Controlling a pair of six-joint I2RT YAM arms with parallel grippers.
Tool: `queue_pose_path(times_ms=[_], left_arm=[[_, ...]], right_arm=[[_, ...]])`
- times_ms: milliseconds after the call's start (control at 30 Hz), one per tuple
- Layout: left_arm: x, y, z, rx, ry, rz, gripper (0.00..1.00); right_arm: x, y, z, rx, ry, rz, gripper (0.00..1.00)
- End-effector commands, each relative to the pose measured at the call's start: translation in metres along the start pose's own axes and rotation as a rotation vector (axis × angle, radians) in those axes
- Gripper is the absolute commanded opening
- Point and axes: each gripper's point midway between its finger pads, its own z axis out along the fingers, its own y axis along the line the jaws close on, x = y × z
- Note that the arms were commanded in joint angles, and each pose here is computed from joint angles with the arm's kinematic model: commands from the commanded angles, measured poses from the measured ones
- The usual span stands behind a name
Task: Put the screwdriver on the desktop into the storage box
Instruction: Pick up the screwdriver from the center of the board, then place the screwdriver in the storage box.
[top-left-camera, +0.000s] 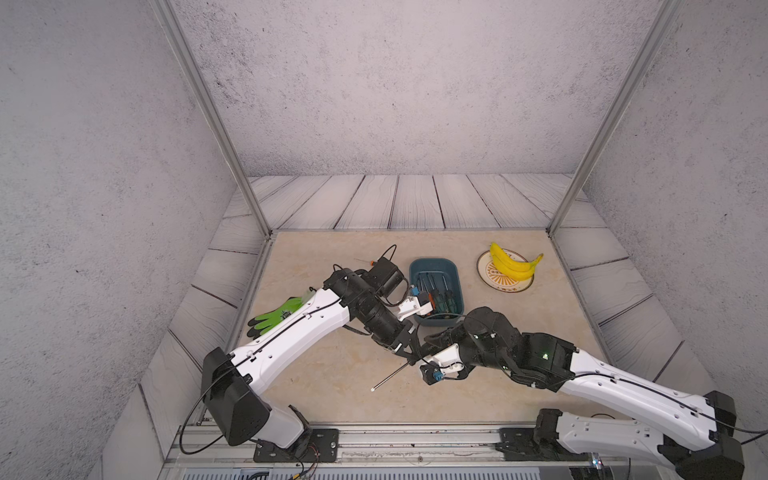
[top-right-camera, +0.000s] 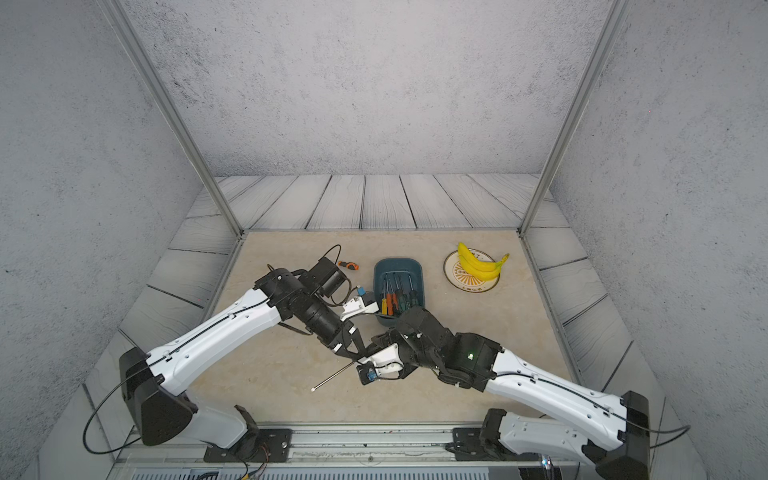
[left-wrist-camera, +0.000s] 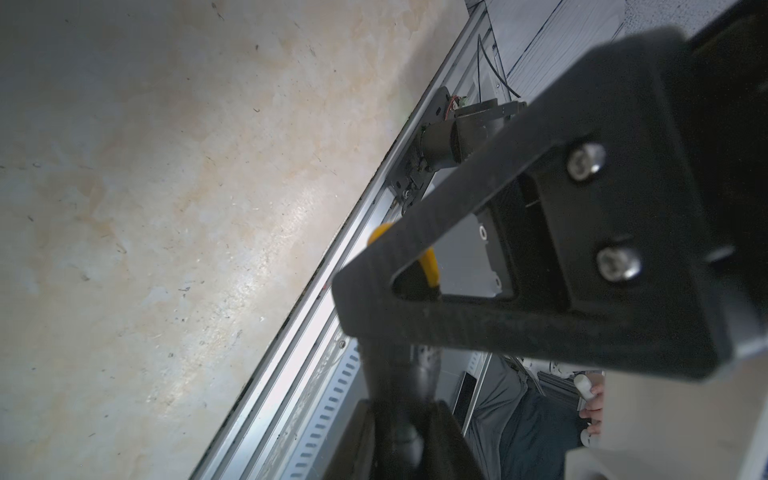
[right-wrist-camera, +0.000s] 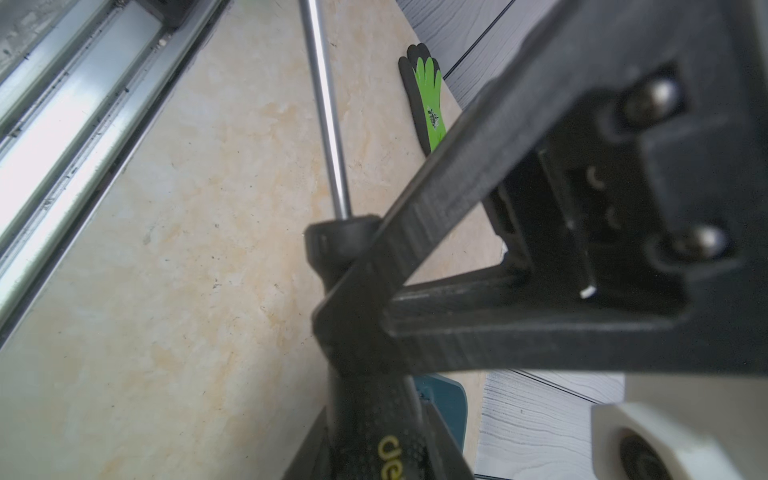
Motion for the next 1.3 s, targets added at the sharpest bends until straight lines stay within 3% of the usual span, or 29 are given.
queue_pose_path(times_ms=[0, 33, 167, 267, 400, 500, 633, 733, 867, 1067, 1267], left_arm=[[-0.012, -0.003, -0.009, -0.026, -0.052, 0.038, 0.15], [-0.015, 0.001, -0.012, -0.046, -0.065, 0.031, 0.27], [-0.024, 0.012, -0.030, -0.088, -0.138, -0.004, 0.48], [-0.034, 0.027, -0.059, -0.145, -0.243, -0.062, 0.52], [-0.042, 0.062, -0.125, -0.256, -0.484, -0.222, 0.54], [-0.038, 0.084, -0.173, -0.311, -0.693, -0.319, 0.59], [-0.022, 0.100, -0.207, -0.437, -0.835, -0.396, 0.63], [-0.012, 0.106, -0.207, -0.463, -0.861, -0.433, 0.63], [-0.004, 0.114, -0.186, -0.397, -0.862, -0.477, 0.63], [0.013, 0.132, -0.157, -0.346, -0.853, -0.554, 0.63], [0.024, 0.146, -0.132, -0.289, -0.836, -0.609, 0.63]], right_arm=[[0.000, -0.007, -0.003, 0.012, 0.024, 0.071, 0.07], [0.002, -0.007, -0.003, 0.015, 0.035, 0.087, 0.04], [0.005, -0.006, -0.006, 0.021, 0.047, 0.151, 0.00], [0.011, -0.007, -0.007, 0.041, 0.076, 0.227, 0.00], [0.029, -0.010, -0.005, 0.085, 0.169, 0.353, 0.00], [0.049, -0.017, -0.002, 0.123, 0.289, 0.487, 0.00], [0.074, -0.023, 0.007, 0.123, 0.427, 0.705, 0.00], [0.096, -0.028, 0.015, 0.132, 0.502, 0.907, 0.00], [0.119, -0.031, 0.025, 0.104, 0.527, 1.198, 0.00], [0.152, -0.025, 0.041, 0.091, 0.658, 1.461, 0.00], [0.166, -0.025, 0.064, -0.010, 0.689, 1.744, 0.00]])
